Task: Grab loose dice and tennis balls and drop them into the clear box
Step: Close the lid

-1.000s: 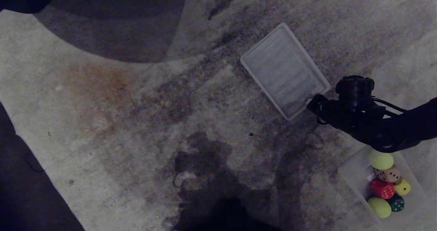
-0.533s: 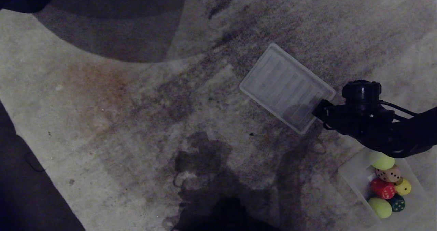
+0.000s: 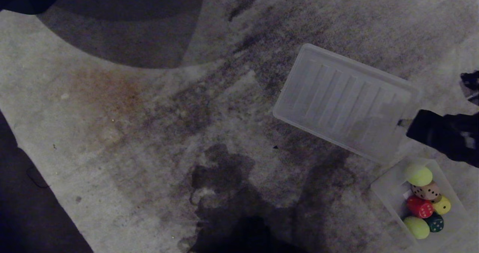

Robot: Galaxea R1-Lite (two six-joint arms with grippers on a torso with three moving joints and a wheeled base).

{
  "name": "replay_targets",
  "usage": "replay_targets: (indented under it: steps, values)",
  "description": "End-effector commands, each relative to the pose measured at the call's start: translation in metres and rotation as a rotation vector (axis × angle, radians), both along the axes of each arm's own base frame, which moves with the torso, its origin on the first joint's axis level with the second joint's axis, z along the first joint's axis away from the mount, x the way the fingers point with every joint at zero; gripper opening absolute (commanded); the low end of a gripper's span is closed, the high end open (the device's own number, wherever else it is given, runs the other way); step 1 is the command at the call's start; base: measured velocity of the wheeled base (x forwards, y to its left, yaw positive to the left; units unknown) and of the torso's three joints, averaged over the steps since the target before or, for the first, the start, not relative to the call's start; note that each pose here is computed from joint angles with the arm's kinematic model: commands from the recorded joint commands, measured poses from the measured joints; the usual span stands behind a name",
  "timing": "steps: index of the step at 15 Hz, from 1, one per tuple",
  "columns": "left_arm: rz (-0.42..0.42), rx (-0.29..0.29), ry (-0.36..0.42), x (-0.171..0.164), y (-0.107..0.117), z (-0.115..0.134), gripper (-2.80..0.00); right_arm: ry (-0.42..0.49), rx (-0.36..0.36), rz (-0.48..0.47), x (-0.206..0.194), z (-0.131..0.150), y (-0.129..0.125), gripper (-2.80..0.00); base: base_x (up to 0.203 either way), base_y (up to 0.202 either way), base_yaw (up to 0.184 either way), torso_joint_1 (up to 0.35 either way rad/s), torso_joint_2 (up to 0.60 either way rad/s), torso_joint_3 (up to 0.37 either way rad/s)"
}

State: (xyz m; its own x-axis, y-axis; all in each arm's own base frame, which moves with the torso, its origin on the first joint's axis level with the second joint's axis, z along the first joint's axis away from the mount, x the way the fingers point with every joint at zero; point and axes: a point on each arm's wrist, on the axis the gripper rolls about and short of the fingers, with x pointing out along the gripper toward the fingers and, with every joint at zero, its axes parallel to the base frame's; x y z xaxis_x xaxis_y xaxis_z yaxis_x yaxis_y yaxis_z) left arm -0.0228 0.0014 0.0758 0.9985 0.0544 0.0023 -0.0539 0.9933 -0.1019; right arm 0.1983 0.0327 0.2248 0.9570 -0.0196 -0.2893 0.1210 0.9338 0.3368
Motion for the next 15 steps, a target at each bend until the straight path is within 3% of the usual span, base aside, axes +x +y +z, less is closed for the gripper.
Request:
replay_targets:
  steps: [1, 4, 8, 15]
  values:
    - [0.001, -0.001, 0.002, 0.000, 0.000, 0.000, -2.80, -0.121, -0.063, 0.035, -0.099, 0.011, -0.019, -2.80, 0.000, 0.000, 0.000, 0.000, 0.00, 0.000]
    - [0.001, -0.001, 0.002, 0.000, 0.000, 0.000, -2.80, -0.055, -0.201, 0.073, -0.160, -0.049, -0.032, -2.80, 0.000, 0.000, 0.000, 0.000, 0.00, 0.000]
    - [0.001, -0.001, 0.002, 0.000, 0.000, 0.000, -2.80, 0.023, -0.273, 0.130, -0.201, -0.105, -0.032, -2.80, 0.000, 0.000, 0.000, 0.000, 0.00, 0.000]
    - [0.001, -0.001, 0.002, 0.000, 0.000, 0.000, -2.80, -0.130, -0.345, 0.124, -0.231, -0.148, -0.033, -2.80, 0.000, 0.000, 0.000, 0.000, 0.00, 0.000]
